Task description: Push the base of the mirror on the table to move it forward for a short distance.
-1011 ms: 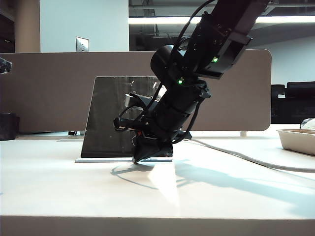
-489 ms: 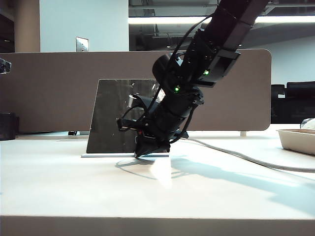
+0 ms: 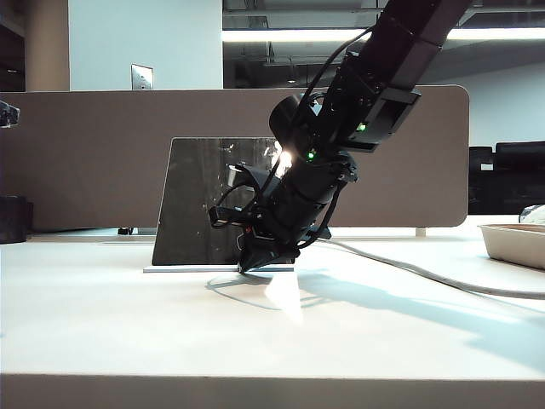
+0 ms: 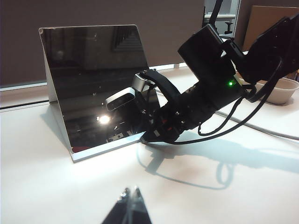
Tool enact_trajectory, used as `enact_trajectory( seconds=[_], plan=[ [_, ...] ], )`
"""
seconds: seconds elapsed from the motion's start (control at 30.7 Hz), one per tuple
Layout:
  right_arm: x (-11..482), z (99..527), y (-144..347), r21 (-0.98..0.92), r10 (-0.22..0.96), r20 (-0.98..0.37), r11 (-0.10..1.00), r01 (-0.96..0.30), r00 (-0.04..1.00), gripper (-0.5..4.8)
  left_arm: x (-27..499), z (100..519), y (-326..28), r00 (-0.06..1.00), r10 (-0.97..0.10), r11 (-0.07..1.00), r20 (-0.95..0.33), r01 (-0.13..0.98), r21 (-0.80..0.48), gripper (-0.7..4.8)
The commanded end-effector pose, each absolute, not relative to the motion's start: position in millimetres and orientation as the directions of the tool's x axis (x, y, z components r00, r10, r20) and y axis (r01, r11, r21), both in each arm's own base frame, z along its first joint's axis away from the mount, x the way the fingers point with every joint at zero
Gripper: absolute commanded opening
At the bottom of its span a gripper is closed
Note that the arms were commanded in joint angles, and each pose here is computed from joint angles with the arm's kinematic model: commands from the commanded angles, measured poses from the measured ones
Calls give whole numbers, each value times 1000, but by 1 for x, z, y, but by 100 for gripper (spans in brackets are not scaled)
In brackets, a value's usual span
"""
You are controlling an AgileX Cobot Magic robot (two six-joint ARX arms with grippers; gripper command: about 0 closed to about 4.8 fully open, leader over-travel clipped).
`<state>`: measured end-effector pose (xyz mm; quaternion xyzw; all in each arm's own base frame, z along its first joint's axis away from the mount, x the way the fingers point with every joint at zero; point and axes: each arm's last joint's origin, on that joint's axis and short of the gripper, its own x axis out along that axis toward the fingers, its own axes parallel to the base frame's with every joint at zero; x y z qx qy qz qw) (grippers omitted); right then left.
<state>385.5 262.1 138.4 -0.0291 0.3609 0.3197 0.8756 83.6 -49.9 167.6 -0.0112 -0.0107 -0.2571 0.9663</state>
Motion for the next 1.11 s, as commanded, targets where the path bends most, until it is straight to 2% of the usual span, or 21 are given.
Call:
enact_trajectory(
  seconds=[0.03,0.16,0.33,0.52,0.78,0.91,1.11],
  plan=[
    [382,134,256,172,501,-701,809,-562,507,-6,84,169,-50,865,-500,866,36,500,-12,-1],
    [374,152,251,168,487,-731,808,-565,479,-6,84,169,-50,865,-500,866,36,500,-12,-1],
    [361,178,250,210,549,-729,748,-629,409,-6,84,169,-50,865,-500,866,36,500,-12,-1],
    [338,223,254,188,581,-695,715,-673,423,-6,84,169,-50,865,-500,866,36,500,-12,-1],
    [285,307,243,168,654,-614,655,-737,441,-6,84,169,-50,865,-500,866,36,500,-12,-1],
    [249,357,223,138,690,-533,642,-754,490,-6,84,169,-50,866,-499,866,36,500,-12,-1],
    [197,416,183,38,657,-387,713,-700,647,-6,85,169,-47,885,-464,885,36,465,-12,-1]
  ],
)
